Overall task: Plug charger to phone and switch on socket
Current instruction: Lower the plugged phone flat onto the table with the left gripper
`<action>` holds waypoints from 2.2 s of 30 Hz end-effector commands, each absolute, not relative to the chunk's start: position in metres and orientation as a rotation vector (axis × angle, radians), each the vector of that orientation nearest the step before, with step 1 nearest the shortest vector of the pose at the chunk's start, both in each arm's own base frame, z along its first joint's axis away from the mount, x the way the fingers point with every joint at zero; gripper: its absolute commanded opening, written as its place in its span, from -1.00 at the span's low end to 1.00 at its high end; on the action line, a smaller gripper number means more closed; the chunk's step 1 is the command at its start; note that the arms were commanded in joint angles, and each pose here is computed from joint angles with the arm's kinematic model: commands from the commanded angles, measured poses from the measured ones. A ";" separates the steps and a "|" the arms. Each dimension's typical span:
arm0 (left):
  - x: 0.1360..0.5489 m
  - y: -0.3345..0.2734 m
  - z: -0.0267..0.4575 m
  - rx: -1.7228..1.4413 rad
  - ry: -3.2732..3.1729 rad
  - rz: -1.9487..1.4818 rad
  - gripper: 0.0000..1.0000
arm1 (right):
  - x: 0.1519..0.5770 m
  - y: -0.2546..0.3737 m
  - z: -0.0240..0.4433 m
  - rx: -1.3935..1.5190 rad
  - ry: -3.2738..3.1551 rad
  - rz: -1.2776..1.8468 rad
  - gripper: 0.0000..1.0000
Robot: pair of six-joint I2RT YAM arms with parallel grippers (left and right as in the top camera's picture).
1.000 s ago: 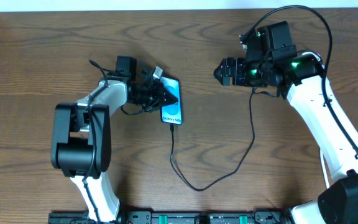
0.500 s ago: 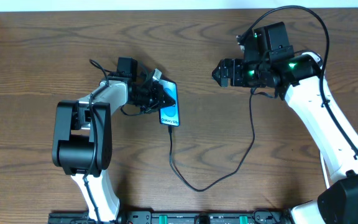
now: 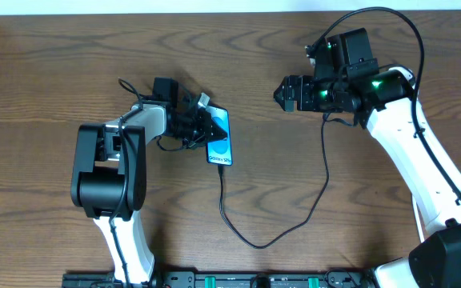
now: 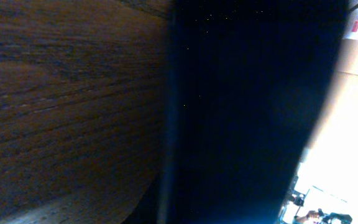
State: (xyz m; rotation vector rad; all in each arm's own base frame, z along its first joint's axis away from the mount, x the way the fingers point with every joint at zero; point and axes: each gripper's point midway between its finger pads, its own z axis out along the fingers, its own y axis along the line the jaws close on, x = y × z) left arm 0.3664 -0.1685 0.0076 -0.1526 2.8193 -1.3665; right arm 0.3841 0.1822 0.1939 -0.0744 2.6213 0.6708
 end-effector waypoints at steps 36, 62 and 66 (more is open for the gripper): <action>0.364 -0.146 -0.026 -0.215 2.951 -1.088 0.24 | 0.383 0.181 0.198 -0.096 2.609 0.648 0.82; 0.366 -0.120 -0.032 -0.282 3.038 -0.807 0.39 | 0.383 0.181 0.198 -0.096 2.610 0.648 0.83; 0.365 -0.109 -0.030 -0.290 3.054 -0.694 0.41 | 0.383 0.181 0.198 -0.096 2.609 0.648 0.83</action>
